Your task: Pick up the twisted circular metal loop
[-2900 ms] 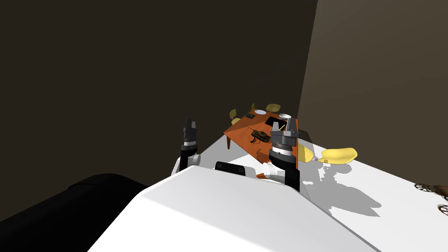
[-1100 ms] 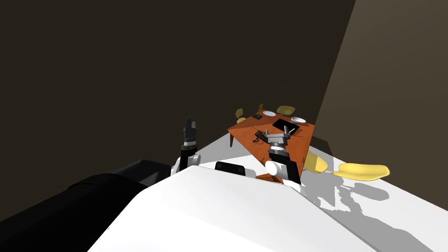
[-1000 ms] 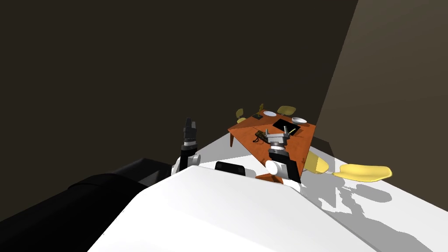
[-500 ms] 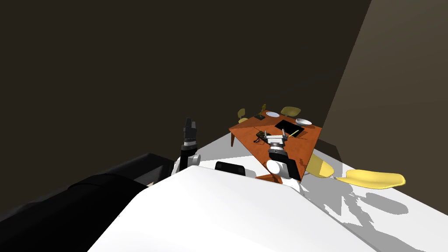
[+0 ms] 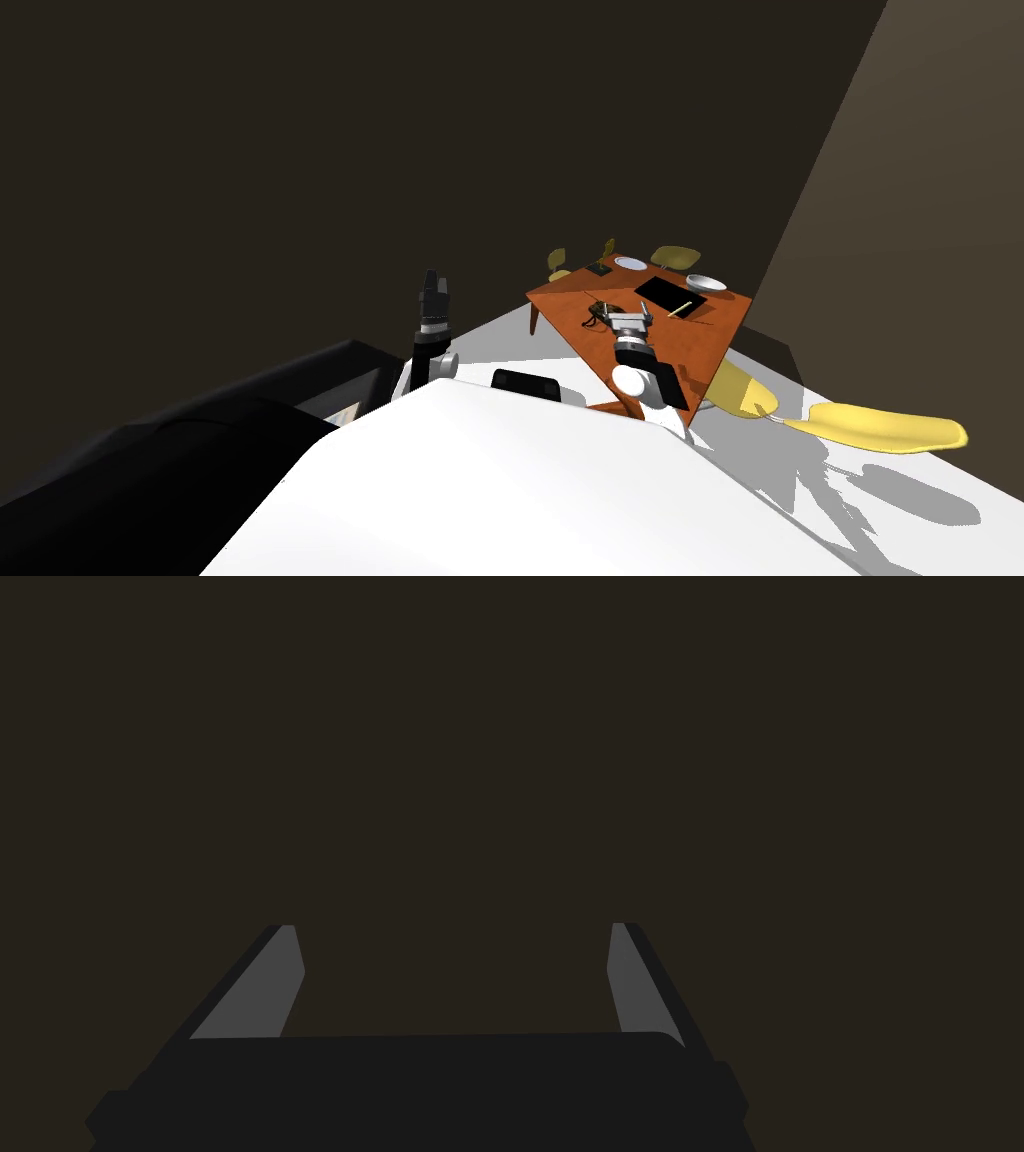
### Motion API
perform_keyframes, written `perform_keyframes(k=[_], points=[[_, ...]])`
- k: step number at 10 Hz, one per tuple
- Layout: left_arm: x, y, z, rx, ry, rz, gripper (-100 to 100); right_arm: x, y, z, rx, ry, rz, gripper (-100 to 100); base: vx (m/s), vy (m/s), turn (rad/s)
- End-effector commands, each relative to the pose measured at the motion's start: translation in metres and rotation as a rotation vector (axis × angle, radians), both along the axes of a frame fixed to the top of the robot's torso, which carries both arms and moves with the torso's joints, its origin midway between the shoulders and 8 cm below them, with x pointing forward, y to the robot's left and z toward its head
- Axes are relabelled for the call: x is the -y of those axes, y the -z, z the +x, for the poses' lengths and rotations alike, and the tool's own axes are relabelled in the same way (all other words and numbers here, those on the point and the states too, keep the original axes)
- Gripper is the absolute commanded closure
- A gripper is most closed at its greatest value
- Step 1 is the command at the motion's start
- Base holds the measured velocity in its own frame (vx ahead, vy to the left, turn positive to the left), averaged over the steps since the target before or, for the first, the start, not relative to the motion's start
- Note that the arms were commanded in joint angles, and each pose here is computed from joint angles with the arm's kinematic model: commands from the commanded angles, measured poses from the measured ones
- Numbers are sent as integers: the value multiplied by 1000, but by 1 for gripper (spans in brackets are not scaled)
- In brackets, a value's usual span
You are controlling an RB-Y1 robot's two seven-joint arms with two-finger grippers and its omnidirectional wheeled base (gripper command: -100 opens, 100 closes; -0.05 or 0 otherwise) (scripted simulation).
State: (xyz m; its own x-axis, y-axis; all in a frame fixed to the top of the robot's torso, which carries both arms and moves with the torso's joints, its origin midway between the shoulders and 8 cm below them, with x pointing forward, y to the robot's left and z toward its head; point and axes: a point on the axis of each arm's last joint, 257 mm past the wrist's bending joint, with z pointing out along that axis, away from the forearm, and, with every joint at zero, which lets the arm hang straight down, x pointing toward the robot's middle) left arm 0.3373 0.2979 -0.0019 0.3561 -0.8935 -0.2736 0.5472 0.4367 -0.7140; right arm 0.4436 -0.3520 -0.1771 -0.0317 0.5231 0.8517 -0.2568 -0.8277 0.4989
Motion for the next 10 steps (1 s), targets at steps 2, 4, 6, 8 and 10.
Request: perform_keyframes(k=[2, 4, 6, 8, 10], points=[[0, 0, 0, 0, 0, 0, 0, 9, 20, 4, -34, -9, 108, -100, -19, -25, 138], [0, 0, 0, 0, 0, 0, 0, 16, 40, 6, -68, -14, 187, -100, -18, -20, 76], [0, 0, 0, 0, 0, 0, 0, 24, 59, 7, -99, -16, 283, -100, -26, -36, 129], [0, 0, 0, 0, 0, 0, 0, 25, 60, 7, -92, -15, 327, -100, -14, -25, 37], [0, 0, 0, 0, 0, 0, 0, 32, 80, 6, -120, -12, 429, -100, -16, -27, 133]])
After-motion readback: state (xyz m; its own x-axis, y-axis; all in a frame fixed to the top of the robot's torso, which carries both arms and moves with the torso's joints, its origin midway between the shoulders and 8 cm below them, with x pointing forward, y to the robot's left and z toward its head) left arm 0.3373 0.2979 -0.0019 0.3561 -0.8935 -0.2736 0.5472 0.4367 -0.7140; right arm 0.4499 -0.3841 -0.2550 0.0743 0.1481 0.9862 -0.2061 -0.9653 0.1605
